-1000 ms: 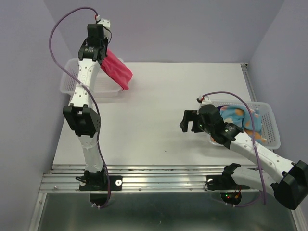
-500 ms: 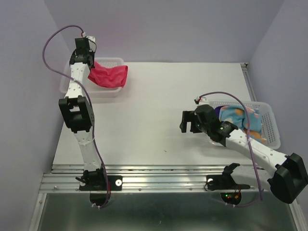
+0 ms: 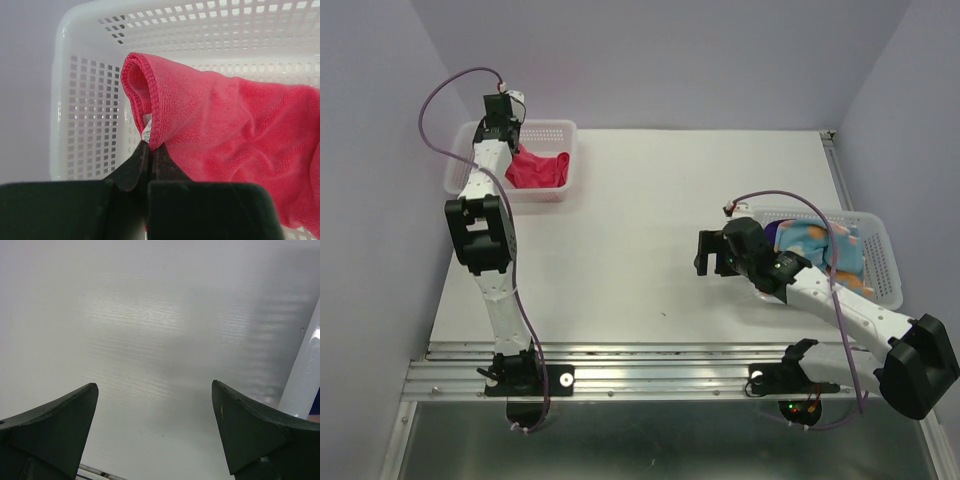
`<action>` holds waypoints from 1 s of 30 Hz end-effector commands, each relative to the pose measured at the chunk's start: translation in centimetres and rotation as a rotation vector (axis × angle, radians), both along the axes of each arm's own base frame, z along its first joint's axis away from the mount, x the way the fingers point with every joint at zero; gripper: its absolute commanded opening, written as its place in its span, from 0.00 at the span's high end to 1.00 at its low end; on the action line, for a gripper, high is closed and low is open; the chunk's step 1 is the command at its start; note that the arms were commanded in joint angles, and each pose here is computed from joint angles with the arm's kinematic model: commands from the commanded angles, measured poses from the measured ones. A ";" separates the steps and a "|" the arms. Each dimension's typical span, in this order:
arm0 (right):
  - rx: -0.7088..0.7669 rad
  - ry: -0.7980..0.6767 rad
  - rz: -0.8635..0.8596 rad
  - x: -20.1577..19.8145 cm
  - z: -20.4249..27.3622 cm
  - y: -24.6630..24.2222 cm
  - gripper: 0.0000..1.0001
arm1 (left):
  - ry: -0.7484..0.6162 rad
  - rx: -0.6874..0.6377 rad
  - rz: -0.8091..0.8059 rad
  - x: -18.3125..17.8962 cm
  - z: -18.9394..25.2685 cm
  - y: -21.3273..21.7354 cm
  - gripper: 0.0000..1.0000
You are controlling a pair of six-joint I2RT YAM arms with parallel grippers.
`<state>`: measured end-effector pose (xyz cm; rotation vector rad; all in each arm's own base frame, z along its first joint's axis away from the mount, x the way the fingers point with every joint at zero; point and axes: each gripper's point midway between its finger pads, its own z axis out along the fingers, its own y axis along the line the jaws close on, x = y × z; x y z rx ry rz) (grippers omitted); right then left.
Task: Fold and stack the towels
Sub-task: Neatly place the folded towel into the bin
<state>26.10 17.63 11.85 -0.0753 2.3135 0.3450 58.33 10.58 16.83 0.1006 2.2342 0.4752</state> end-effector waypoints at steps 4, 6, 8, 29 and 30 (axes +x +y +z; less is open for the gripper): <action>0.026 -0.077 -0.014 1.7 2.5 0.8 0.00 | -0.099 0.066 0.078 0.5 3.3 2.9 1.00; 0.028 -0.078 -0.015 1.7 2.6 0.8 0.00 | -0.100 0.059 0.076 0.4 3.2 3.2 1.00; 0.033 -0.078 -0.010 1.6 2.6 0.9 0.00 | -0.105 0.059 0.081 0.5 3.4 3.4 1.00; 0.032 -0.086 -0.037 1.5 3.2 0.3 0.00 | -0.160 0.061 0.209 -0.9 9.6 5.1 0.01; 0.034 -0.087 -0.054 1.5 3.4 0.1 0.00 | -0.195 0.047 0.204 -1.3 11.5 4.7 0.01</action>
